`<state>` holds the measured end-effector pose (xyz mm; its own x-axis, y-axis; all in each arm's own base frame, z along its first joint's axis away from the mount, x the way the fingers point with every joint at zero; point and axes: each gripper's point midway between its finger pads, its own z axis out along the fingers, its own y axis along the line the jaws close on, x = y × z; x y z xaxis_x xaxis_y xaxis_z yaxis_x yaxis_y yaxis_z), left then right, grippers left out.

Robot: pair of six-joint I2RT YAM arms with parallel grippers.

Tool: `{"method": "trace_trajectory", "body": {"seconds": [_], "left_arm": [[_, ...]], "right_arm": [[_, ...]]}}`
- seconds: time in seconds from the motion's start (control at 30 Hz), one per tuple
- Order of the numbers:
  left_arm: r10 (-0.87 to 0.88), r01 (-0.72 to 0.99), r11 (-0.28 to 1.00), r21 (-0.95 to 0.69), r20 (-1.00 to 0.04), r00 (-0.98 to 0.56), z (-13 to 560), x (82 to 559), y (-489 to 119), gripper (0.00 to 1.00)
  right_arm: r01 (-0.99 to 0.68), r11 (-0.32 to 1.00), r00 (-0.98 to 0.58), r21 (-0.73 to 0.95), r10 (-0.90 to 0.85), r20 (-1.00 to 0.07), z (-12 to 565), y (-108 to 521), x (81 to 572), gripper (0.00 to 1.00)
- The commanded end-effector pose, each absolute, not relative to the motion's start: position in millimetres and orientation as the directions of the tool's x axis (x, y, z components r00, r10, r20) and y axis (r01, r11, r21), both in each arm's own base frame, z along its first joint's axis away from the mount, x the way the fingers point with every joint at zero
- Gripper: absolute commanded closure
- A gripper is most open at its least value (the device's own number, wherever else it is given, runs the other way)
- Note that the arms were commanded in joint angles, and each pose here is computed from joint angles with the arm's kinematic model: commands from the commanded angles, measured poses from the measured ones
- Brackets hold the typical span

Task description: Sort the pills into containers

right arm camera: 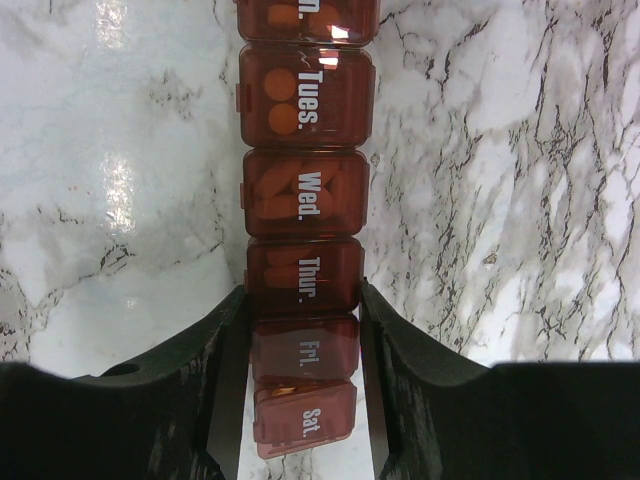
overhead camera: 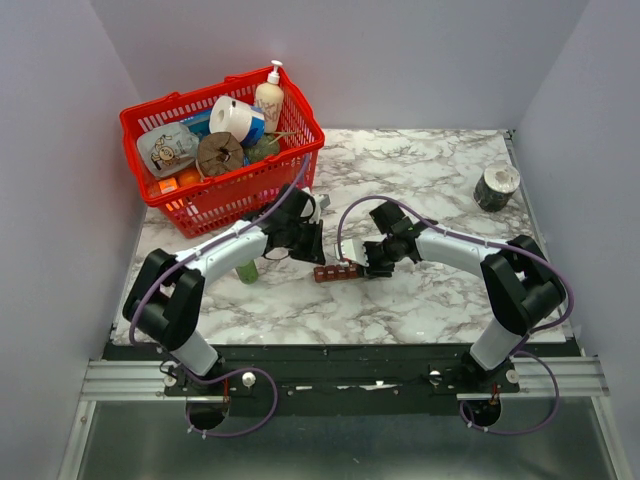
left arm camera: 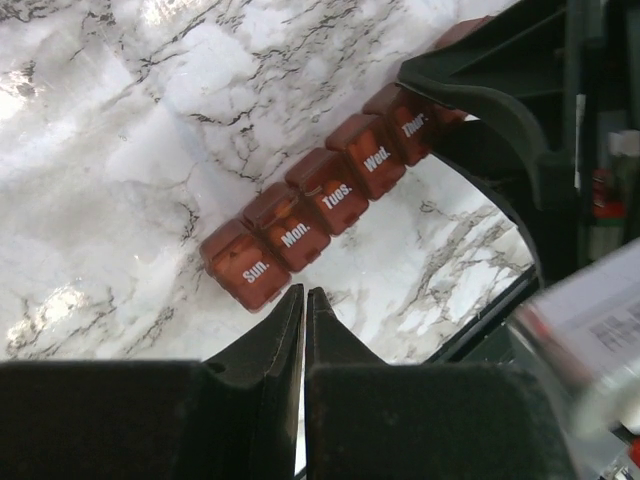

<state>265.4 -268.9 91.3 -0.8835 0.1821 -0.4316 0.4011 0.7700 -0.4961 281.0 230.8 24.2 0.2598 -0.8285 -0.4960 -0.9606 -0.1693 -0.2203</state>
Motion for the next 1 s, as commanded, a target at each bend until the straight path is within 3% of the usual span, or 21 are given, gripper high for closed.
{"method": "trace_trajectory", "body": {"seconds": [0.0, 0.13, 0.23, 0.53, 0.6, 0.73, 0.97], "left_arm": [[0.208, 0.370, 0.788, -0.492, -0.352, -0.913, 51.8, 255.4, -268.5, 0.88], [0.242, 0.335, 0.847, -0.413, -0.261, -0.935, 3.5, 244.0, -248.3, 0.89], [0.249, 0.333, 0.855, -0.398, -0.248, -0.936, -5.2, 240.7, -243.1, 0.89], [0.214, 0.384, 0.806, -0.451, -0.383, -0.899, 60.8, 262.3, -263.4, 0.85], [0.198, 0.393, 0.799, -0.455, -0.418, -0.887, 78.3, 267.1, -264.1, 0.83], [0.157, 0.422, 0.794, -0.438, -0.523, -0.838, 119.2, 276.4, -259.6, 0.64], [0.120, 0.449, 0.826, -0.339, -0.674, -0.729, 156.6, 285.6, -234.8, 0.39]], "right_arm": [[-0.977, -0.174, 0.212, -0.125, -0.879, -0.427, -3.9, 212.8, 265.1, 0.74], [-0.978, -0.170, 0.207, -0.122, -0.880, -0.428, -3.6, 212.2, 264.6, 0.74], [-0.978, -0.169, 0.205, -0.121, -0.880, -0.428, -3.5, 212.0, 264.2, 0.74], [-0.979, -0.165, 0.200, -0.119, -0.878, -0.435, -2.3, 213.8, 264.8, 0.73], [-0.980, -0.161, 0.197, -0.117, -0.876, -0.440, -1.3, 215.2, 264.4, 0.69], [-0.981, -0.155, 0.192, -0.117, -0.870, -0.454, 2.1, 217.9, 265.0, 0.56], [-0.981, -0.129, 0.186, -0.147, -0.850, -0.492, 21.3, 224.1, 267.9, 0.24]]}}
